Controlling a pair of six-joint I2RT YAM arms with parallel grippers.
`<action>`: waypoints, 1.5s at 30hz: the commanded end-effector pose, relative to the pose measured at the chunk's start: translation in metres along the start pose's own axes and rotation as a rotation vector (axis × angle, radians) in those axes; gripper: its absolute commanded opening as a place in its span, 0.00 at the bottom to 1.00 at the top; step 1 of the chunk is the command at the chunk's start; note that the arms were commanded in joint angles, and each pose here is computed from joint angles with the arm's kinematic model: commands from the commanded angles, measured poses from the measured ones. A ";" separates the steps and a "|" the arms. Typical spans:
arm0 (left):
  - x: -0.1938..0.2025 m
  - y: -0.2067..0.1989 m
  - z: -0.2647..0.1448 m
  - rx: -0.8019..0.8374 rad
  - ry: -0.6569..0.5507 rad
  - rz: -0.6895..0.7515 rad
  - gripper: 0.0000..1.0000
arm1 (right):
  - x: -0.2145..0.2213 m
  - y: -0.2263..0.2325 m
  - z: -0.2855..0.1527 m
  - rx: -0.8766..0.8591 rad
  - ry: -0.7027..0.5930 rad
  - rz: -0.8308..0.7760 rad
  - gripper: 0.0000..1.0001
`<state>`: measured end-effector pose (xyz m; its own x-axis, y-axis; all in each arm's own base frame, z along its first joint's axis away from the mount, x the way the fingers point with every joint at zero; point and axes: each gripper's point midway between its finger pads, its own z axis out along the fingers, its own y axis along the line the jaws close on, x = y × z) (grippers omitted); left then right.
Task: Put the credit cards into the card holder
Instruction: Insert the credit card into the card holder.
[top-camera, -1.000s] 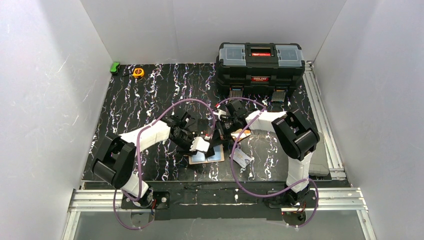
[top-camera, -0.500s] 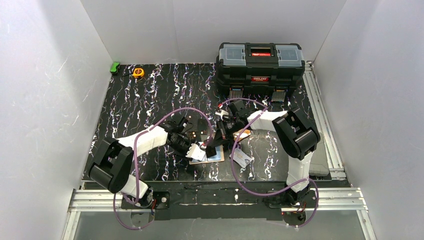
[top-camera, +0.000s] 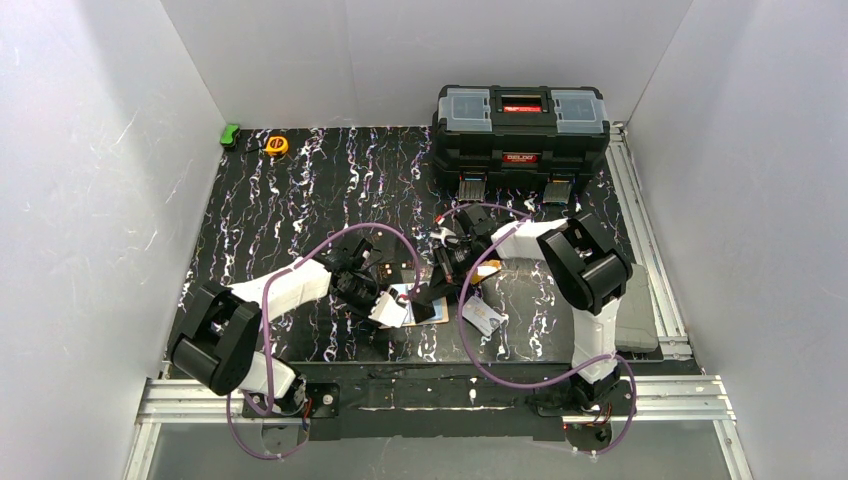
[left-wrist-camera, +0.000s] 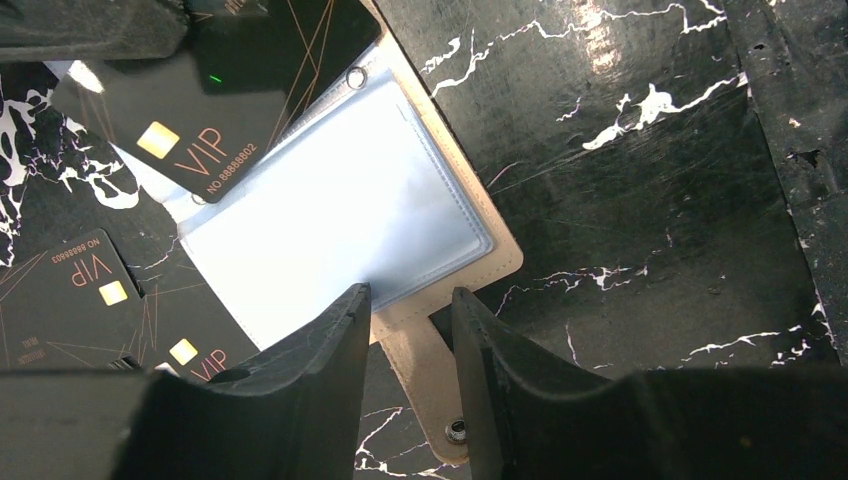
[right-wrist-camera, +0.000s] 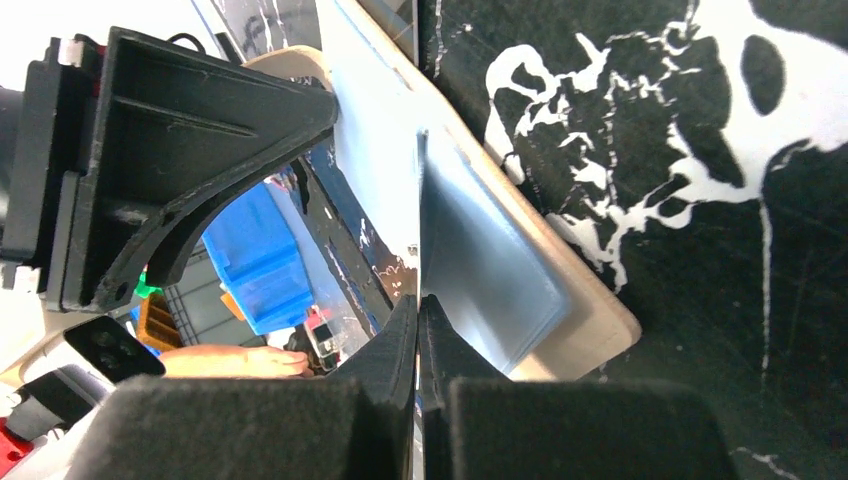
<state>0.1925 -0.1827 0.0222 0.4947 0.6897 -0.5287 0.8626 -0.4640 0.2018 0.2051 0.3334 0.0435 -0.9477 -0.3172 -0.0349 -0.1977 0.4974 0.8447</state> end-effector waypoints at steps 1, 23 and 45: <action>0.000 -0.020 0.005 0.049 -0.013 -0.018 0.34 | 0.000 0.002 0.002 -0.032 0.037 0.003 0.01; -0.001 -0.019 0.006 0.055 -0.015 0.022 0.09 | -0.011 0.012 0.000 -0.101 -0.007 -0.092 0.01; 0.000 -0.023 0.005 0.068 -0.007 0.034 0.10 | -0.047 0.014 -0.010 -0.120 -0.235 -0.122 0.01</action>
<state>0.1897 -0.1818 0.0212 0.5365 0.6644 -0.5203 0.8359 -0.5029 0.2199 0.2399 0.3399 0.0489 -0.9559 -0.2134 -0.2018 -0.2757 0.4157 0.8667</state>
